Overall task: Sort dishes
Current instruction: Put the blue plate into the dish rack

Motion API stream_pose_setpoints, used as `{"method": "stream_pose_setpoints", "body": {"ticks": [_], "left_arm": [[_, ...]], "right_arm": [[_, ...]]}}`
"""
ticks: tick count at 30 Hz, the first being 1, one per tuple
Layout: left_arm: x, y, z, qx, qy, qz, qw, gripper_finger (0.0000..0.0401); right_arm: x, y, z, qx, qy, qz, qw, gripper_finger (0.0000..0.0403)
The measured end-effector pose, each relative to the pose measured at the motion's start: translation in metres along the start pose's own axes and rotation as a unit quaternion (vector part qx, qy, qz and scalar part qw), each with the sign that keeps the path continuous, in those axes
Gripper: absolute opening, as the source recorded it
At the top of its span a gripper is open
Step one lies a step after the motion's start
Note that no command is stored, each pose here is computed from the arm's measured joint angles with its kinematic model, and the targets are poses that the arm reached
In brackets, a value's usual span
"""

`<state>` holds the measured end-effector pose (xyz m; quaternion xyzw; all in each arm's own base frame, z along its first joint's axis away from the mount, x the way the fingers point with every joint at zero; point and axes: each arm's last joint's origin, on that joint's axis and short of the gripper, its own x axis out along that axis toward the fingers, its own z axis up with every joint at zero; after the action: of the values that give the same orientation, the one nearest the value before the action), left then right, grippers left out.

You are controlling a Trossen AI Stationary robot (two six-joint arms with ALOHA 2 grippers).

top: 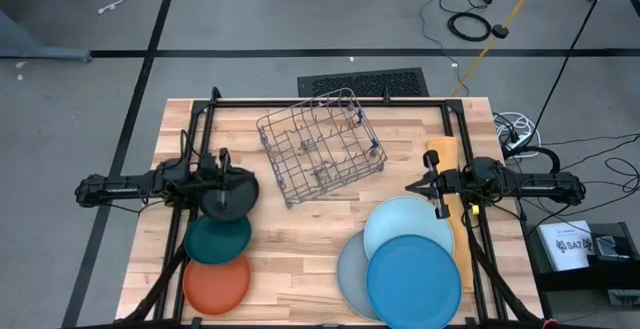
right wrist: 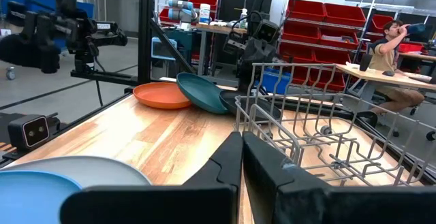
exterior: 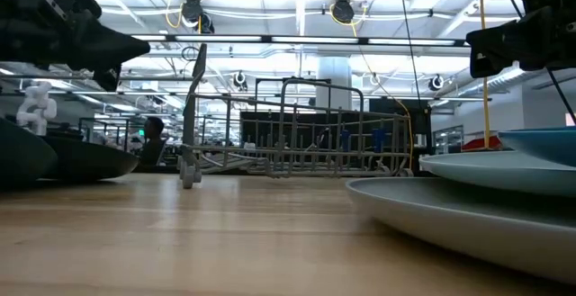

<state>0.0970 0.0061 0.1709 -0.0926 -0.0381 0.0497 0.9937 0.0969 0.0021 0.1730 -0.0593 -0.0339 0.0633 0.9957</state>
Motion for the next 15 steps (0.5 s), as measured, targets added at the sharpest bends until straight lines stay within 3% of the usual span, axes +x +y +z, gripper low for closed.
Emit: {"method": "stream_pose_setpoints", "body": {"ticks": [4, 9, 15], "left_arm": [[-0.002, -0.002, 0.020, -0.018, -0.107, 0.014, 0.994, 0.0008], [-0.010, -0.003, 0.043, -0.042, -0.239, 0.034, 0.970, 0.0008], [-0.012, -0.003, 0.048, -0.059, -0.259, 0.028, 0.964, 0.0008]], "right_arm": [[0.000, 0.000, 0.000, 0.000, 0.000, 0.000, 1.000, 0.0006], [0.000, 0.000, 0.000, 0.000, 0.000, 0.000, 1.000, 0.0006], [0.000, 0.000, 0.000, 0.000, 0.000, 0.000, 1.000, 0.0006]]}}
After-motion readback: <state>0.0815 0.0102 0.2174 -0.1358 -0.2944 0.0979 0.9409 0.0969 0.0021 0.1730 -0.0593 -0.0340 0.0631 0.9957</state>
